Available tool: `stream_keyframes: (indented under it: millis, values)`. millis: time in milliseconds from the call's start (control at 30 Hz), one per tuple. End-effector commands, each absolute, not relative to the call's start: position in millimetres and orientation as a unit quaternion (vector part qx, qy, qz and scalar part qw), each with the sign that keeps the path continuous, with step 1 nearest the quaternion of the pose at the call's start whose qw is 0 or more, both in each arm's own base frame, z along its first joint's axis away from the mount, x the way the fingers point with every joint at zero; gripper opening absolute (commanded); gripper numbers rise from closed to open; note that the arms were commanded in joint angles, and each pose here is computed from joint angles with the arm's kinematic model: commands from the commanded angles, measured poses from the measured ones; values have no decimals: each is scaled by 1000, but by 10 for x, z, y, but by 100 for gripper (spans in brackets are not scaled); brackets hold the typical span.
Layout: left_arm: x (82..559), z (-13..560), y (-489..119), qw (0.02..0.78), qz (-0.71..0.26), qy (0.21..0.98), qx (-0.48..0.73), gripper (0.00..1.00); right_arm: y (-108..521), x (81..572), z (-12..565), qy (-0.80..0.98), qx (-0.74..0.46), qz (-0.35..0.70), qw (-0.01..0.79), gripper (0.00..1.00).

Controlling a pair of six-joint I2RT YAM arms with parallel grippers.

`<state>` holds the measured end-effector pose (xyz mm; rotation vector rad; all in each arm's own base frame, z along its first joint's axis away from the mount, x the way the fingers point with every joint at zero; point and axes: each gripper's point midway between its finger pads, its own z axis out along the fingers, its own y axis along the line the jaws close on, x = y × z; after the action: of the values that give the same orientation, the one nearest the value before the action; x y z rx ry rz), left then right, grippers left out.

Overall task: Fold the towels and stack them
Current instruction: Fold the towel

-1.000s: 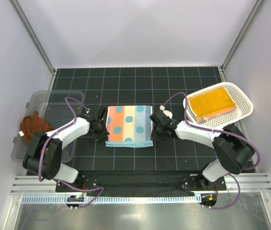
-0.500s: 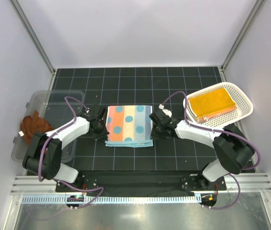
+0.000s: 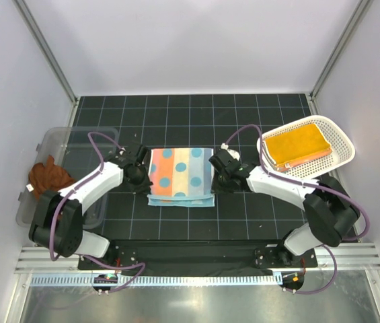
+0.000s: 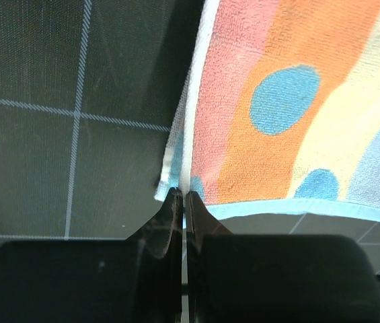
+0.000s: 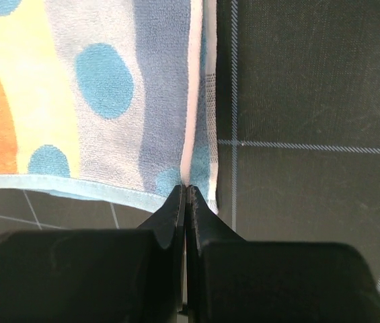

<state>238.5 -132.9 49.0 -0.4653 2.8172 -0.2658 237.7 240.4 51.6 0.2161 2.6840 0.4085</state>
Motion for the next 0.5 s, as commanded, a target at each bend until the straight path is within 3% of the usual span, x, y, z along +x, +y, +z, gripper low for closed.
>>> stream_keyframes:
  millis: [0, 467]
  values:
    - [2440, 785, -1376, 164, -108, 969, -147, 0, 2473, 2459, 994, 950, 60, 177, 248, 1]
    - [2168, 297, -1285, 122, -83, 978, -147, 0, 2507, 2154, 501, 944, 65, 235, 222, 1]
